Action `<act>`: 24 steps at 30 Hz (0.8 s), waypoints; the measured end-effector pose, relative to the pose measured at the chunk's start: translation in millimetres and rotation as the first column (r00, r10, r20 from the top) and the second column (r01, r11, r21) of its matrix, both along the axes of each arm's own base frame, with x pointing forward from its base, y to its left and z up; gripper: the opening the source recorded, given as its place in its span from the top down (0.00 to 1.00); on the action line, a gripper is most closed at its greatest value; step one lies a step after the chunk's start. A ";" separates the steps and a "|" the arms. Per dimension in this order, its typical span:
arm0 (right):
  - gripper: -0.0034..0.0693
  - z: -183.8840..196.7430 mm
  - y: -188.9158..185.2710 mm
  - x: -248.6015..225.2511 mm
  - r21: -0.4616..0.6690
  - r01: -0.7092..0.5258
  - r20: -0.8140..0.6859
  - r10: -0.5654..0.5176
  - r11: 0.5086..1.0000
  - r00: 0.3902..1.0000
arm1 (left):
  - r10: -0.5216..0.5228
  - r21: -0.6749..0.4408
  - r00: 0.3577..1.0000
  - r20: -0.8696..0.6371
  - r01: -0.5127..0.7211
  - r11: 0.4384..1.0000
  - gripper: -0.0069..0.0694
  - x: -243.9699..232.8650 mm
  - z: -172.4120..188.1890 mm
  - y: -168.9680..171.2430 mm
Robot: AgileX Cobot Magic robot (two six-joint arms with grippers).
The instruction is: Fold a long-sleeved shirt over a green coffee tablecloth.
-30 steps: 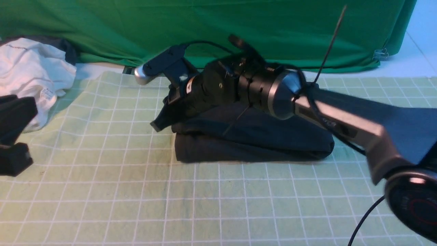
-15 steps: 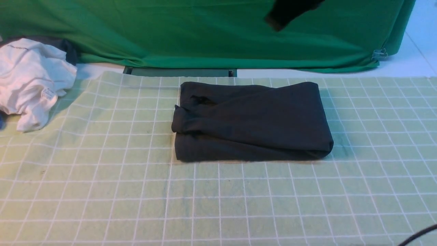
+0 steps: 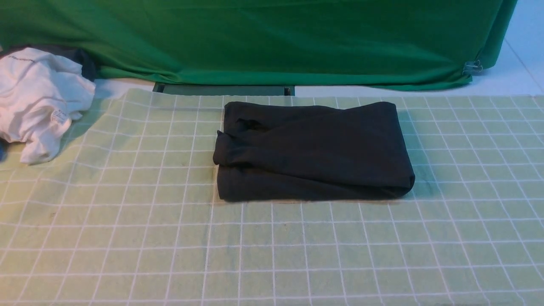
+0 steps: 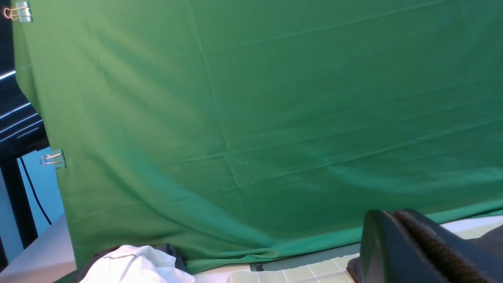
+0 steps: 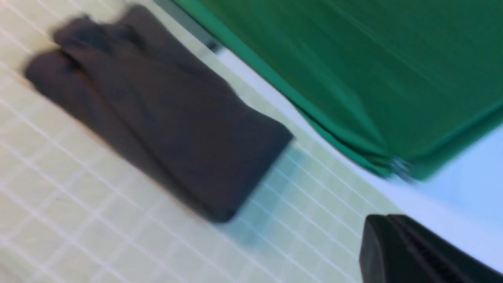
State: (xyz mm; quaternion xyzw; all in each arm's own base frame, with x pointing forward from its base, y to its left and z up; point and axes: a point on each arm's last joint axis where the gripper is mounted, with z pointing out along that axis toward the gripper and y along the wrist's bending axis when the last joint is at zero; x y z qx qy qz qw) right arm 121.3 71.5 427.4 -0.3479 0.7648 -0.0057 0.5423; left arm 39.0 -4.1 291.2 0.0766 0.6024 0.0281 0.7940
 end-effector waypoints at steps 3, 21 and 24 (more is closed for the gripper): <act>0.94 -43.1 -1.3 -12.6 0.077 -0.057 -0.008 0.058 0.995 0.998 | 0.000 0.000 1.000 -0.001 0.000 1.000 0.96 0.0 -0.1 0.0; 0.93 -174.0 10.1 -26.4 0.394 -0.014 -0.249 0.122 0.919 0.961 | 0.010 0.035 1.000 0.000 -0.010 0.999 0.96 0.1 -0.3 0.1; 0.94 -172.1 9.3 -25.0 0.363 -0.048 -0.194 0.125 0.931 0.973 | 0.010 0.036 1.000 -0.001 -0.010 0.999 0.95 0.1 -0.4 0.1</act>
